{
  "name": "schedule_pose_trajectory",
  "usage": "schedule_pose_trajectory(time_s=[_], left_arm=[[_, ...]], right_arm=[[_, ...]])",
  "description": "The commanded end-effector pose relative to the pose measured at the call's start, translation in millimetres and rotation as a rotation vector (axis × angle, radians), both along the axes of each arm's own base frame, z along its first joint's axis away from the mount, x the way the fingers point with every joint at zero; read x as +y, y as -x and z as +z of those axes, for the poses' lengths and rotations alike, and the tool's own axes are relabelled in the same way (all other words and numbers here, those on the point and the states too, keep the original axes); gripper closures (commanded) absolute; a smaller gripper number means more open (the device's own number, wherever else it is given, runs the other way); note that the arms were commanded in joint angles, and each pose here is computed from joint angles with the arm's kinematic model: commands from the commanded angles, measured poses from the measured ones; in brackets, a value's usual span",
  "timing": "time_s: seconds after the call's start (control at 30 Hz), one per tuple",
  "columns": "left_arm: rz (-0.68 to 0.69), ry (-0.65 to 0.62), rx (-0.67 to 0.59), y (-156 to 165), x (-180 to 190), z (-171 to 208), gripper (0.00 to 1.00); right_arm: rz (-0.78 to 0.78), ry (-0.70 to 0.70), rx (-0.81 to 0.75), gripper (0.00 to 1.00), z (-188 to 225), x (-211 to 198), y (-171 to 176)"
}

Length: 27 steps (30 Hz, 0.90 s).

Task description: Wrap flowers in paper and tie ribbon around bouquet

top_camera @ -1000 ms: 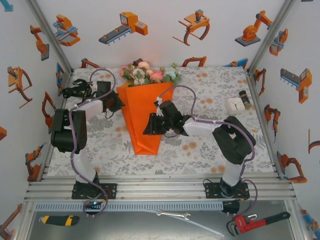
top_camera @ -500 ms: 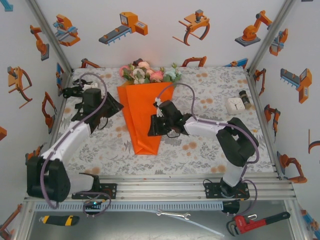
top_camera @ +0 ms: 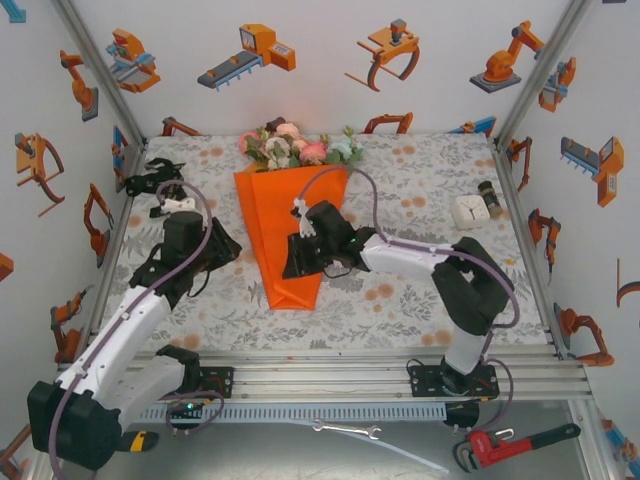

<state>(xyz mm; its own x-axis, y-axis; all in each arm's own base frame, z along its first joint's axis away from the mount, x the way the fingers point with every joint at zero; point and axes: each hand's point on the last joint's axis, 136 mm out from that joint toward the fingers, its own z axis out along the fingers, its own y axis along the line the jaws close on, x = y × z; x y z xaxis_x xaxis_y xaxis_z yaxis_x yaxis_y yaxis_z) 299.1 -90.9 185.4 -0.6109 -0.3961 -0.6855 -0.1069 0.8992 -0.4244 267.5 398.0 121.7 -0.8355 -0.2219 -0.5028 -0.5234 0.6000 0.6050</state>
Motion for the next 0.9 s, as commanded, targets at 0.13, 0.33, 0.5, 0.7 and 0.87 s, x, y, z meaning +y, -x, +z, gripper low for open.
schedule_pose_trajectory(time_s=[0.13,0.33,0.5,0.7,0.87], left_arm=[[0.225,-0.167,-0.027,-65,71,39,0.58],[0.258,-0.433,0.115,-158,128,24,0.60],[0.127,-0.606,0.185,-217,145,-2,0.59],[-0.092,-0.836,0.384,-247,159,-56,0.51],[-0.168,-0.823,0.427,-267,154,-97,0.48]], right_arm=[[-0.288,-0.069,-0.318,0.58,108,-73,-60],[-0.431,-0.061,-0.509,0.43,142,-133,-64],[-0.492,-0.133,-0.565,0.17,148,-163,-61],[-0.490,-0.143,-0.552,0.14,134,-174,-63],[-0.456,-0.156,-0.516,0.14,131,-169,-69]])
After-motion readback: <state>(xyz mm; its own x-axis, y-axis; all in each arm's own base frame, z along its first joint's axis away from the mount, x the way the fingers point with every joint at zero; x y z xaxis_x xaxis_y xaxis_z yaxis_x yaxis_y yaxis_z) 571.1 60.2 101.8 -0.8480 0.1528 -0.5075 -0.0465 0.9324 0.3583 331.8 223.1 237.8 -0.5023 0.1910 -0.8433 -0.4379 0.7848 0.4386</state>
